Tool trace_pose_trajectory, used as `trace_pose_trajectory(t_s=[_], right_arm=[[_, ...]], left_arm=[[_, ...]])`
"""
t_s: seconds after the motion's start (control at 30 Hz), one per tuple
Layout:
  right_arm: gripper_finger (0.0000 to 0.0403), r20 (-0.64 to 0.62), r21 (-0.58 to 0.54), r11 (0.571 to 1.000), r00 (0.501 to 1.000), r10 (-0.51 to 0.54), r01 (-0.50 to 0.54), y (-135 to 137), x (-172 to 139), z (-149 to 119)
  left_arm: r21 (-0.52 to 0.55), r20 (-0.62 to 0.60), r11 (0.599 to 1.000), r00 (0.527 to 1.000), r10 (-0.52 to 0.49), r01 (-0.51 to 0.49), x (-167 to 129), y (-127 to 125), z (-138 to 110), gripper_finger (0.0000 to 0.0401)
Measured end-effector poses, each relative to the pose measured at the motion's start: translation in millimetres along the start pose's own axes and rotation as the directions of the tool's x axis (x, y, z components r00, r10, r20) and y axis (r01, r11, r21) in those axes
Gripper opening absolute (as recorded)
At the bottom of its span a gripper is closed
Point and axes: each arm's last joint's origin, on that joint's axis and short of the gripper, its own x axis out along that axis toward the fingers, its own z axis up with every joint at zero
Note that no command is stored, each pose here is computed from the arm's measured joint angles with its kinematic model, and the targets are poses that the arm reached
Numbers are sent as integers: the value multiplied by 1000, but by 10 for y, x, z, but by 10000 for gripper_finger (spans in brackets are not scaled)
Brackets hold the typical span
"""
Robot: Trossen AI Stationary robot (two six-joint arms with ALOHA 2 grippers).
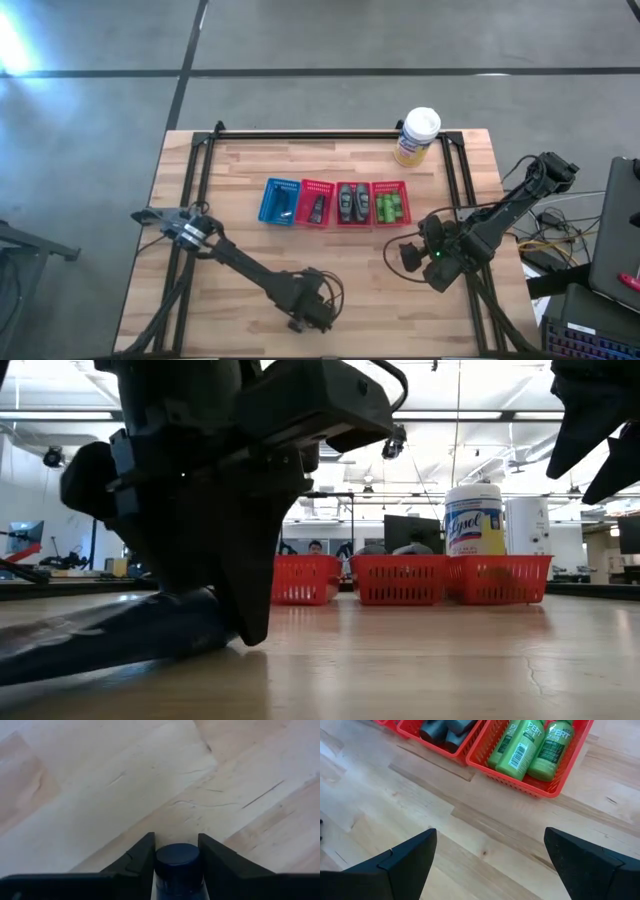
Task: Pick & Place Travel size toiletries
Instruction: Put the blue shave cream into the left red bin
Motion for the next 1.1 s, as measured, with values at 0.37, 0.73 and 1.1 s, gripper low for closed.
trace_pose_trajectory(t_s=[0.37, 0.73, 1.1], right_arm=[[366, 11, 19, 1000, 1000, 1, -1, -2, 2, 2], [366, 10, 50, 999, 1000, 2, -2, -2, 2, 2], [366, 11, 110, 994, 1000, -3, 1, -8, 9, 2]], left_arm=[[40, 255, 999, 967, -15, 5, -779, 278, 729, 128], [15, 448, 993, 888, 101, -121, -1087, 1099, 2222, 128], [-29, 374, 999, 926, 54, -47, -412, 1536, 2443, 128]])
